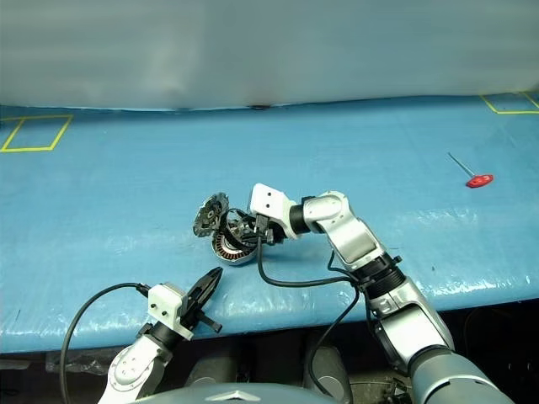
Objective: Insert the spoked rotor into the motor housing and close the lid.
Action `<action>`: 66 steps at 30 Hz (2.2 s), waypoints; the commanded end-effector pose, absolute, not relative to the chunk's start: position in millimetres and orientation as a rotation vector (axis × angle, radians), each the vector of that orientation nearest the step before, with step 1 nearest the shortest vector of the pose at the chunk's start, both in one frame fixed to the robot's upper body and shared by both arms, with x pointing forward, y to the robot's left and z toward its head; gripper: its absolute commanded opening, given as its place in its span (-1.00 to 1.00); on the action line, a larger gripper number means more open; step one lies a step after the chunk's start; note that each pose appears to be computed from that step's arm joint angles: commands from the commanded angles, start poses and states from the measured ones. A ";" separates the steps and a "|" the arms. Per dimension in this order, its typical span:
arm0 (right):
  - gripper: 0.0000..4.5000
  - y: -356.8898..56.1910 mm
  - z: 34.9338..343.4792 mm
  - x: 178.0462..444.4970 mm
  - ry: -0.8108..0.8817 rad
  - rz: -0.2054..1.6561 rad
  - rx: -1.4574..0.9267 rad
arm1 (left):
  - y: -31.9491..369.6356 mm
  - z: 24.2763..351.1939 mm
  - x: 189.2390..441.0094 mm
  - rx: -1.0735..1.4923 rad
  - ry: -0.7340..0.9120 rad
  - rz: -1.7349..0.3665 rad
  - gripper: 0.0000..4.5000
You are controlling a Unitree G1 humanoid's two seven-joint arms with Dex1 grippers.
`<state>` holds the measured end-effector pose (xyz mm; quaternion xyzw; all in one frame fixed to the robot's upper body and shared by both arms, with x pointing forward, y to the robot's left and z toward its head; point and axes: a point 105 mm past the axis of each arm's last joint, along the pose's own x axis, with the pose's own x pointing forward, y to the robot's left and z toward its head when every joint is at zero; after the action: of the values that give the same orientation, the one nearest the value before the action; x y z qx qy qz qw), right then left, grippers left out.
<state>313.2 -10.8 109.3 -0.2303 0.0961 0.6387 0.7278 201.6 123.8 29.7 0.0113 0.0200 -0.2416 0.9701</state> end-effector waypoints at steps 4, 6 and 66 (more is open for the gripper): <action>-0.24 -9.3 107.8 312.2 0.200 1.420 -0.531 | 120.5 36.7 202.5 0.010 0.008 -0.496 -1.00; -0.24 -8.0 106.4 311.6 0.203 1.425 -0.535 | 119.8 36.8 202.4 0.008 0.008 -0.497 -1.00; 0.98 -1.8 103.9 309.1 0.225 1.479 -0.662 | 114.2 38.5 204.1 0.003 0.010 -0.496 -1.00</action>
<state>310.7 -5.7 91.6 -0.2928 0.1216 0.6553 0.6855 203.9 117.8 28.6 0.0040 0.0243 -0.2413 0.9701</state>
